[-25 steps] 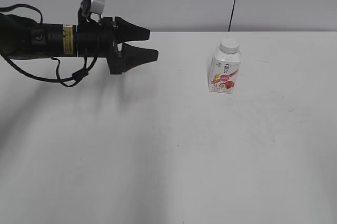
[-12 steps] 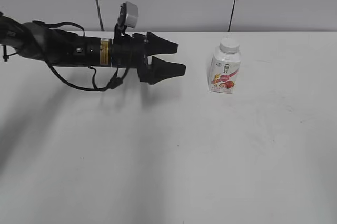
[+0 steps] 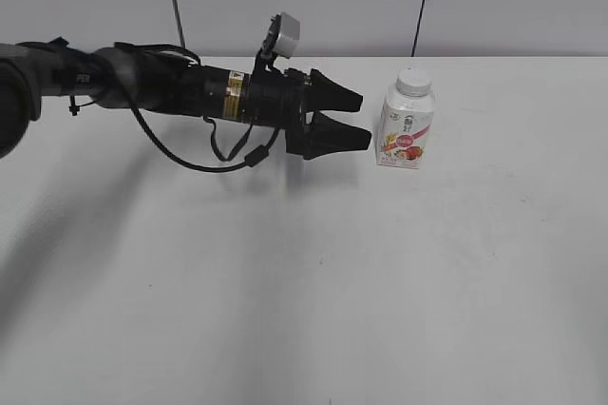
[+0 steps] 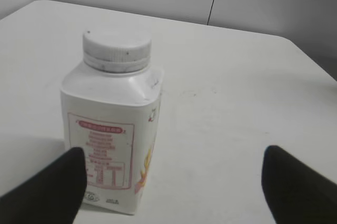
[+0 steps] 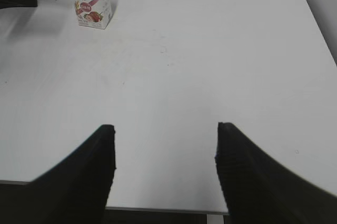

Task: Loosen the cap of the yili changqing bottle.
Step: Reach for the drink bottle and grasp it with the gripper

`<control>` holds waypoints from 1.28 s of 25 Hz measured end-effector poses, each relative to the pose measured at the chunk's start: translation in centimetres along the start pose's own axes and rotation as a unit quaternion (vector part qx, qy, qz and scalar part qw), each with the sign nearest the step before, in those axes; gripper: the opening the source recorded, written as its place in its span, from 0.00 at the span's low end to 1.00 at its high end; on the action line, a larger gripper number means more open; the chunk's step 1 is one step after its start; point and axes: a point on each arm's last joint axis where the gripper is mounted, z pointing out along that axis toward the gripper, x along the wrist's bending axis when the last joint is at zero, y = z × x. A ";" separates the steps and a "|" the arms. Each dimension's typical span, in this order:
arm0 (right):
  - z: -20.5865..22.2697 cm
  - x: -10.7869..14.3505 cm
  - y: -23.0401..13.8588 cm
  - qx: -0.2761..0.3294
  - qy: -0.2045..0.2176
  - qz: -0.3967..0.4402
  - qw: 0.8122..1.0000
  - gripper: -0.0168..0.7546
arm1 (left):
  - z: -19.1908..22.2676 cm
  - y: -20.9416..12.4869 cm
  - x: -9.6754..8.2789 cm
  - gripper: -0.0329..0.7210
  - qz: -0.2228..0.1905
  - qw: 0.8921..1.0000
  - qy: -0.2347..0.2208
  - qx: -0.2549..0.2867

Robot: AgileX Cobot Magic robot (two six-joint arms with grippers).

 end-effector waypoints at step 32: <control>0.0 0.0 0.0 0.000 0.000 0.000 1.000 0.65 | 3.2 0.4 1.1 0.86 0.014 0.999 0.041 0.030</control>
